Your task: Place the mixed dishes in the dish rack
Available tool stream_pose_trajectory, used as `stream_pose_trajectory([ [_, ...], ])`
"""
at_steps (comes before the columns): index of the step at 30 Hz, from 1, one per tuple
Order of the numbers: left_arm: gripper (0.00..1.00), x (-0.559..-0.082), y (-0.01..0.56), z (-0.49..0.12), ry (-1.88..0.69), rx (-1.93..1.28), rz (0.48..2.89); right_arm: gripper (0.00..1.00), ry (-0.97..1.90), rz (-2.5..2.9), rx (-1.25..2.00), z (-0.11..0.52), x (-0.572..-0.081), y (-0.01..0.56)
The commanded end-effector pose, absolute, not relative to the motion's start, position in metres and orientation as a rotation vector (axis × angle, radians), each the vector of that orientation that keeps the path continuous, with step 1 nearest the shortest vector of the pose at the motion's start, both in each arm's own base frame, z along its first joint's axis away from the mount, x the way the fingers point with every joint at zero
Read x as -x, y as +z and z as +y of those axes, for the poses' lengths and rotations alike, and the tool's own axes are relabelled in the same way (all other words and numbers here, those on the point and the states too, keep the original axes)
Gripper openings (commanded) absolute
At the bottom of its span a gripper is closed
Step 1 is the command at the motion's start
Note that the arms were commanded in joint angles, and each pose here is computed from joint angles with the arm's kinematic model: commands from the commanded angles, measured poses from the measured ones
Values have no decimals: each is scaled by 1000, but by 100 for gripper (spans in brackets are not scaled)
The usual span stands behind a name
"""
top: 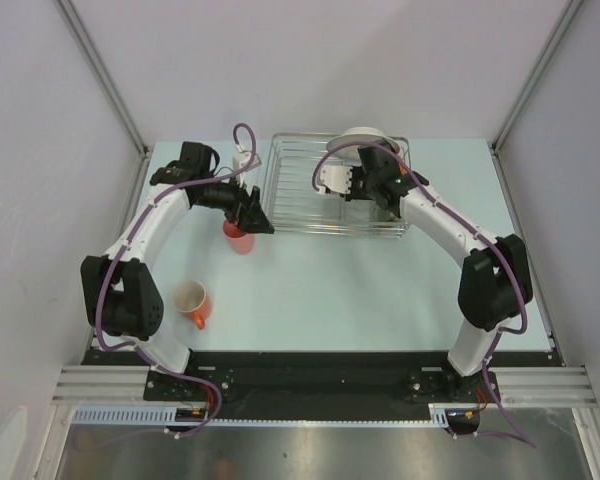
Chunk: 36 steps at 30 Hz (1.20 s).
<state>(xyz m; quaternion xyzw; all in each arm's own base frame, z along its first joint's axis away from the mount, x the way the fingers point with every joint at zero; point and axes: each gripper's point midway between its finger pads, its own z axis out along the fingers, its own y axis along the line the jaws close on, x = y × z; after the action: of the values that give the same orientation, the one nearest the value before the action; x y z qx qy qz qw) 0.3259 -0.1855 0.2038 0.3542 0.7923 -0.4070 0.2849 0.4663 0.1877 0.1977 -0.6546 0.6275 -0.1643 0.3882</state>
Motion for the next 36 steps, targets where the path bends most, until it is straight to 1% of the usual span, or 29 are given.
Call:
stream_pose_trajectory([
  [1, 100, -323, 218, -188, -1078, -987, 2049, 36, -445, 1571, 1483, 186, -486, 214],
  [5, 100, -322, 222, -189, -1082, -987, 2042, 38, -495, 1577, 1431, 179, -495, 218],
  [7, 100, -321, 222, -188, -1083, -986, 2045, 46, -503, 1569, 1405, 178, -497, 223],
  [8, 100, -321, 222, -188, -1082, -988, 2043, 58, -514, 1559, 1394, 178, -498, 227],
  [9, 100, -321, 221, -188, -1079, -990, 2043, 97, -519, 1560, 1390, 177, -499, 226],
  [10, 100, -320, 222, -188, -1077, -991, 2043, 100, -525, 1560, 1383, 176, -500, 228],
  [16, 100, -321, 223, -187, -1065, -994, 2041, 100, -538, 1567, 1330, 170, -496, 237],
  [20, 100, -323, 220, -185, -1043, -991, 2056, 100, -540, 1554, 1269, 167, -486, 258],
  [24, 100, -328, 223, -176, -949, -977, 2078, 100, -572, 1543, 1216, 177, -462, 285],
  [26, 100, -331, 226, -167, -918, -948, 2071, 100, -667, 1570, 1086, 170, -454, 307],
  [29, 100, -335, 232, -147, -837, -888, 2068, 100, -645, 1581, 985, 183, -430, 328],
  [32, 100, -340, 230, -123, -793, -827, 2095, 100, -545, 1634, 873, 192, -408, 338],
  [33, 100, -339, 226, -119, -810, -818, 2111, 100, -426, 1671, 727, 195, -405, 352],
  [34, 100, -344, 225, -101, -798, -757, 2128, 100, -343, 1739, 715, 193, -400, 344],
  [36, 100, -343, 217, -91, -811, -732, 2160, 100, -75, 1794, 647, 203, -390, 356],
])
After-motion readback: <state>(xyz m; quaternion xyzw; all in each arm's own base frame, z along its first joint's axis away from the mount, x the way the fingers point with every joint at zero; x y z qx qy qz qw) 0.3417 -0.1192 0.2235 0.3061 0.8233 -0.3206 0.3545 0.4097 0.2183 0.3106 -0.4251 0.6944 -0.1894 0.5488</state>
